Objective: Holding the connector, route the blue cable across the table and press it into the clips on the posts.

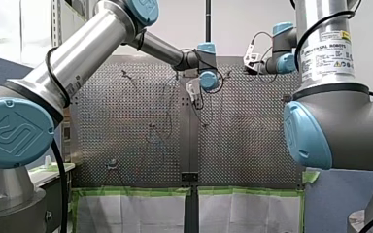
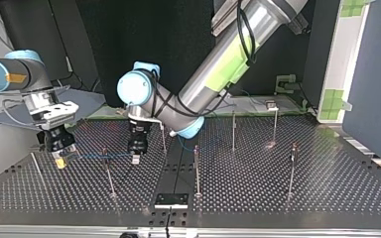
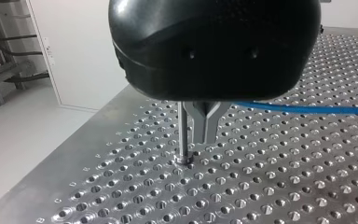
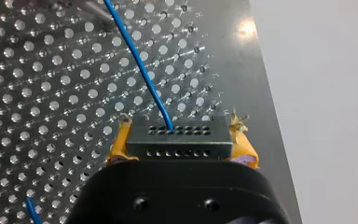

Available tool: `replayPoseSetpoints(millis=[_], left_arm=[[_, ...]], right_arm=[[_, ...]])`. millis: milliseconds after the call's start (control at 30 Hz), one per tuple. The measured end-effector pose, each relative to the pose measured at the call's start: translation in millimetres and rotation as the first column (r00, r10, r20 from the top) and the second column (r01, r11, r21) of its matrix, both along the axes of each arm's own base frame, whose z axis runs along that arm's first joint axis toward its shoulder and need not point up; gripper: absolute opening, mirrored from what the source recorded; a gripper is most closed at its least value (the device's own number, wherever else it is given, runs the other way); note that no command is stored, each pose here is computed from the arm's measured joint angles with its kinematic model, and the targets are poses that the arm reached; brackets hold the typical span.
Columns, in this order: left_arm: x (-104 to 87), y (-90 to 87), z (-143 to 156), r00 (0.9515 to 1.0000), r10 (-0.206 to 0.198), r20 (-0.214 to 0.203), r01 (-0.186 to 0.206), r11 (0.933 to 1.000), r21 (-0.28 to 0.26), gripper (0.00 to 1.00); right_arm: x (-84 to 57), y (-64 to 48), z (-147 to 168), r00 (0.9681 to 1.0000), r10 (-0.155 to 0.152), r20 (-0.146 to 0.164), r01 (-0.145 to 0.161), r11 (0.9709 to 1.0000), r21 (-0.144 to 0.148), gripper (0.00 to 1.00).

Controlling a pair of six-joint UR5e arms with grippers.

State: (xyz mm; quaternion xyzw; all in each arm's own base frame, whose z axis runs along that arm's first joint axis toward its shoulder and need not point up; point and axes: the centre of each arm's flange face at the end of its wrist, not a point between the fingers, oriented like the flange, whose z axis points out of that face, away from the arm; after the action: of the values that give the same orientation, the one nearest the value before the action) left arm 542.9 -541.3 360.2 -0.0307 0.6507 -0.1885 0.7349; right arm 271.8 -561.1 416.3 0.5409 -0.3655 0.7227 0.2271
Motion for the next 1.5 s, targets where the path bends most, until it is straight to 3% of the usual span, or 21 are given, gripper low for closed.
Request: replayPoseSetpoints(millis=[233, 800, 1033, 1167, 1367, 1500], left_arm=[[0.7, -1.1, -2, 1.0000, -0.009, -0.003, 0.009, 1.0000, 0.001, 0.00], [-4.5, -5.4, -4, 0.9999, -0.011, -0.005, 0.011, 0.9999, 0.003, 0.00], [-8.8, -7.3, -4, 0.9999, -0.005, -0.013, 0.005, 1.0000, 0.001, 0.00], [-12.1, -5.3, -6, 0.9992, 0.012, -0.037, -0.012, 0.9999, 0.003, 0.00], [-22.1, -2.6, -11, 0.9958, 0.047, -0.078, -0.046, 0.9987, 0.024, 0.00], [-31.5, 1.3, -5, 0.9957, 0.054, -0.075, -0.053, 0.9983, 0.022, 0.00]], right_arm=[[-5.7, -3.5, -1, 1.0000, -0.010, 0.001, 0.010, 0.9999, 0.002, 0.00], [-35.2, -17.7, 3, 0.9983, -0.058, 0.007, 0.058, 0.9983, -0.006, 0.00], [-35.3, -11.4, 14, 0.9995, -0.030, -0.001, 0.030, 0.9991, -0.030, 0.00], [-30.5, -5.0, 21, 1.0000, 0.006, -0.008, -0.006, 0.9991, -0.043, 0.00], [-24.7, 4.2, 26, 0.9992, 0.034, -0.020, -0.034, 0.9987, -0.037, 0.00], [-21.5, 9.3, 26, 0.9988, 0.040, -0.027, -0.041, 0.9989, -0.025, 0.00]])
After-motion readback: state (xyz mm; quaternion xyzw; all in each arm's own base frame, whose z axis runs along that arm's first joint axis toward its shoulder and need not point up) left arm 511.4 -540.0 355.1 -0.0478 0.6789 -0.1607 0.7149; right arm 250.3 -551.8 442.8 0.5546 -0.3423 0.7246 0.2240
